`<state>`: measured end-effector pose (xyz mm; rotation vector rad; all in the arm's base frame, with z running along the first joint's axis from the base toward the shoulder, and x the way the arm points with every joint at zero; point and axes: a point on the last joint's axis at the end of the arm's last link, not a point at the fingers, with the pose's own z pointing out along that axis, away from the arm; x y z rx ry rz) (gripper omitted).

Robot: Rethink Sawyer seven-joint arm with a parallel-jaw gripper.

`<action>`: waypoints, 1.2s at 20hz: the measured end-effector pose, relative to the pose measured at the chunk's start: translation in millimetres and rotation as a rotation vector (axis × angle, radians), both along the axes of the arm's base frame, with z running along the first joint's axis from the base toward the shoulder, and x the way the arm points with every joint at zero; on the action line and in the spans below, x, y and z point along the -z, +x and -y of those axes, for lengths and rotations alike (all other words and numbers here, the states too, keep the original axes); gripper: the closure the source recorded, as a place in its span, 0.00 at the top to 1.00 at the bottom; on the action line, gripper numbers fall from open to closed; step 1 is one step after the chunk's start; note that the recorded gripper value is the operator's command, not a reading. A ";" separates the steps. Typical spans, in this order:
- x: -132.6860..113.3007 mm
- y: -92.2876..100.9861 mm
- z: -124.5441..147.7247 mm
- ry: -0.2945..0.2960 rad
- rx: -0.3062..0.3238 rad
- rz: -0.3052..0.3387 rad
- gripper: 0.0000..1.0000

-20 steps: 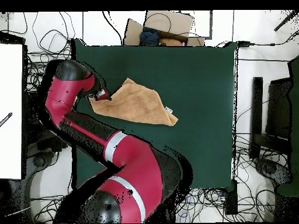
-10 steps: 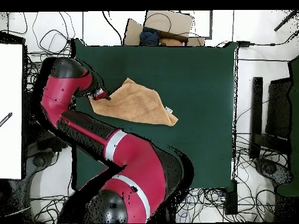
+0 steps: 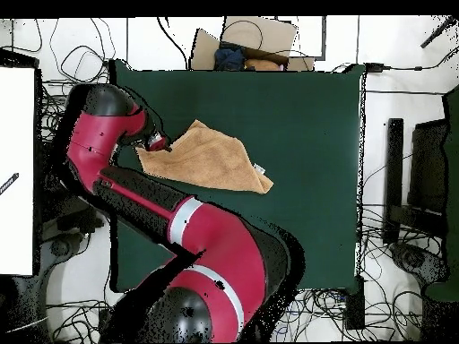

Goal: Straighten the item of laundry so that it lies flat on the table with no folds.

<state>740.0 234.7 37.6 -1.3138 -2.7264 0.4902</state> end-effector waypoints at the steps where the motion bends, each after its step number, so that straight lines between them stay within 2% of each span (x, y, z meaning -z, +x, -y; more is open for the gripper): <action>1: 1.6 -0.1 0.7 0.000 0.000 0.000 1.00; 11: 19.1 -5.2 -1.2 -0.006 -0.023 -0.002 1.00; 24: 47.9 -23.5 -3.9 -0.014 -0.069 -0.025 1.00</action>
